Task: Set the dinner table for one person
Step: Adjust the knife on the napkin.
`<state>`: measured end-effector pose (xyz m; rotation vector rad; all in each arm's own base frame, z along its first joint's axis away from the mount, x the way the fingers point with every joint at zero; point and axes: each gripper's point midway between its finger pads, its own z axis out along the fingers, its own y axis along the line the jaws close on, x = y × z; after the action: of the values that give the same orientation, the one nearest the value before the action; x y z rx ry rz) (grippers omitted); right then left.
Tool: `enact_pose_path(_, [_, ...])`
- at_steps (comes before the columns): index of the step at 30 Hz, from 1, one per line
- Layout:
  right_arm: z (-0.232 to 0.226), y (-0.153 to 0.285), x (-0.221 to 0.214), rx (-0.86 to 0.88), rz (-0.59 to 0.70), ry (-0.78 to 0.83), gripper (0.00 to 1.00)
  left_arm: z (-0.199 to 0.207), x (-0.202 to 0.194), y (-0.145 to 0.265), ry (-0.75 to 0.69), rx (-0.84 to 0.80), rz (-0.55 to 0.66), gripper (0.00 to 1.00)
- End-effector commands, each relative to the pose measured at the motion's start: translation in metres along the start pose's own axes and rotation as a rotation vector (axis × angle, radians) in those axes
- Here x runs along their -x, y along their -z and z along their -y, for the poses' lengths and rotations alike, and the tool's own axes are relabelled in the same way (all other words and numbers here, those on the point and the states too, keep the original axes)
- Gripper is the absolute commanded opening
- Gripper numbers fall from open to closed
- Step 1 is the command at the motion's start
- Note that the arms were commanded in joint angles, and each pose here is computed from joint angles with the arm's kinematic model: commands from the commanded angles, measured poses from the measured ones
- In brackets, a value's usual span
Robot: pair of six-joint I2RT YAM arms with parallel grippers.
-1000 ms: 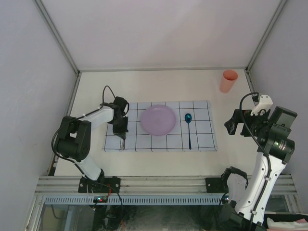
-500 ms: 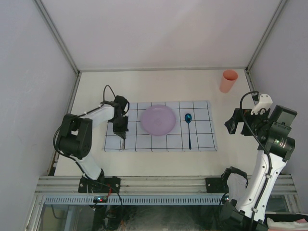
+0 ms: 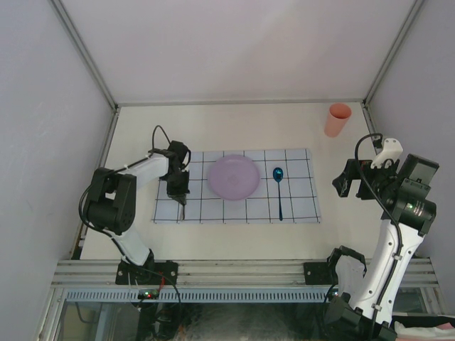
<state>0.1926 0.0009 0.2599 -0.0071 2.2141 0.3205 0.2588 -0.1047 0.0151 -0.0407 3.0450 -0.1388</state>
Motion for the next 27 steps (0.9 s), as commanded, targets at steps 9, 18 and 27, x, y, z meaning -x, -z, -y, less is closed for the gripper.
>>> enact_pose_path(9, [0.000, 0.005, 0.023, -0.003, 0.074, 0.057, 1.00, 0.014, 0.037, 0.013, -0.023, -0.053, 0.116, 0.00])
enact_pose_path(18, [0.001, 0.004, 0.023, -0.004, 0.074, 0.060, 1.00, 0.014, 0.034, 0.004, -0.029, -0.057, 0.092, 0.23])
enact_pose_path(27, [0.001, 0.005, 0.021, -0.003, 0.069, 0.063, 1.00, 0.014, 0.035, 0.000, -0.021, -0.048, 0.082, 0.12])
